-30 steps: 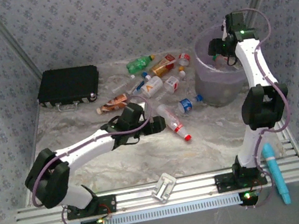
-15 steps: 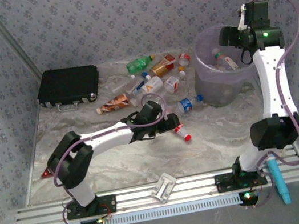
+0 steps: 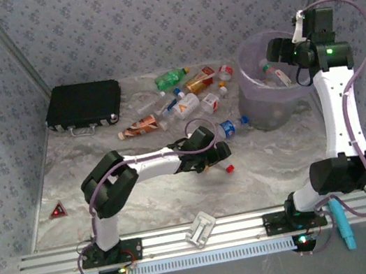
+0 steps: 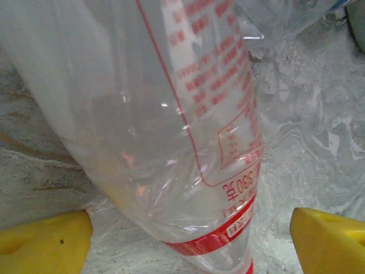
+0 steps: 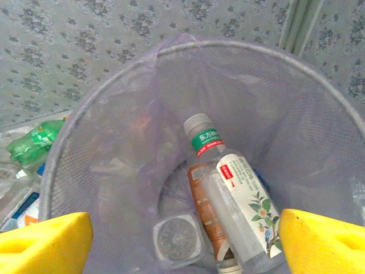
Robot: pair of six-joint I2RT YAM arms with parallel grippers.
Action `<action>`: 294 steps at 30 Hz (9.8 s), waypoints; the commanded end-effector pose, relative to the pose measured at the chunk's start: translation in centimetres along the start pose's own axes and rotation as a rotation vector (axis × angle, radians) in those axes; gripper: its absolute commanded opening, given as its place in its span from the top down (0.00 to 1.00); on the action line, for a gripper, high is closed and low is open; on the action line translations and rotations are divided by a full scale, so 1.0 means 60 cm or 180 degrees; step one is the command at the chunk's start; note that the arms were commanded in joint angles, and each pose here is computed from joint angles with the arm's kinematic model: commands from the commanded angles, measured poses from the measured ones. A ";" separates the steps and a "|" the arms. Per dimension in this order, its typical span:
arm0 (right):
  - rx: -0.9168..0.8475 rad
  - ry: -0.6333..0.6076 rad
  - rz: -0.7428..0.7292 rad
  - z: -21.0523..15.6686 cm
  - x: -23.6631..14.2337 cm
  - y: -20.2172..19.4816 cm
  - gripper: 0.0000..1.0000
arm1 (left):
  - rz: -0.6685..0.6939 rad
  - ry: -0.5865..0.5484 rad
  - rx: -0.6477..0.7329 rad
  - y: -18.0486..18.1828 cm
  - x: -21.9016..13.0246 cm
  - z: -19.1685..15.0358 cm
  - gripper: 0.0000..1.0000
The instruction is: Put the plastic bottles in the bin
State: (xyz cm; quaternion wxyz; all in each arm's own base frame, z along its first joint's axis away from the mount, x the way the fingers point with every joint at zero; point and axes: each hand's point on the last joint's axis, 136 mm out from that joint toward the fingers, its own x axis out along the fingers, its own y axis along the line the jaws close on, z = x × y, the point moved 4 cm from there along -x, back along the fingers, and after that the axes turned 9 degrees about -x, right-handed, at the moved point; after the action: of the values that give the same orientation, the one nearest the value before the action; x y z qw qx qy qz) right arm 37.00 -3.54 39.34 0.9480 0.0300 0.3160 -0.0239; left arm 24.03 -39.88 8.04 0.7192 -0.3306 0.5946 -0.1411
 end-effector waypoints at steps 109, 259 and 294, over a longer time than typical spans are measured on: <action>0.0157 -0.0931 0.0733 0.124 -0.062 0.067 0.49 | -0.1599 -0.0531 0.1415 0.078 -0.347 0.081 0.00; 0.0201 0.0054 0.2689 -0.246 -0.044 0.396 0.16 | -0.1333 -0.1133 0.1476 0.014 -0.276 0.095 0.51; -0.0034 0.0469 0.2640 -0.260 0.040 0.479 0.43 | -0.1670 -0.1161 0.1534 -0.011 -0.293 0.090 0.07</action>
State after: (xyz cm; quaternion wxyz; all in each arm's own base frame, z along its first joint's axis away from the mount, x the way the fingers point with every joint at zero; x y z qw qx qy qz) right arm 30.91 26.63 24.55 0.8316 0.1927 0.3701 0.3664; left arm 24.79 -27.85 20.00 0.8086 -0.3175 0.3251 -0.3737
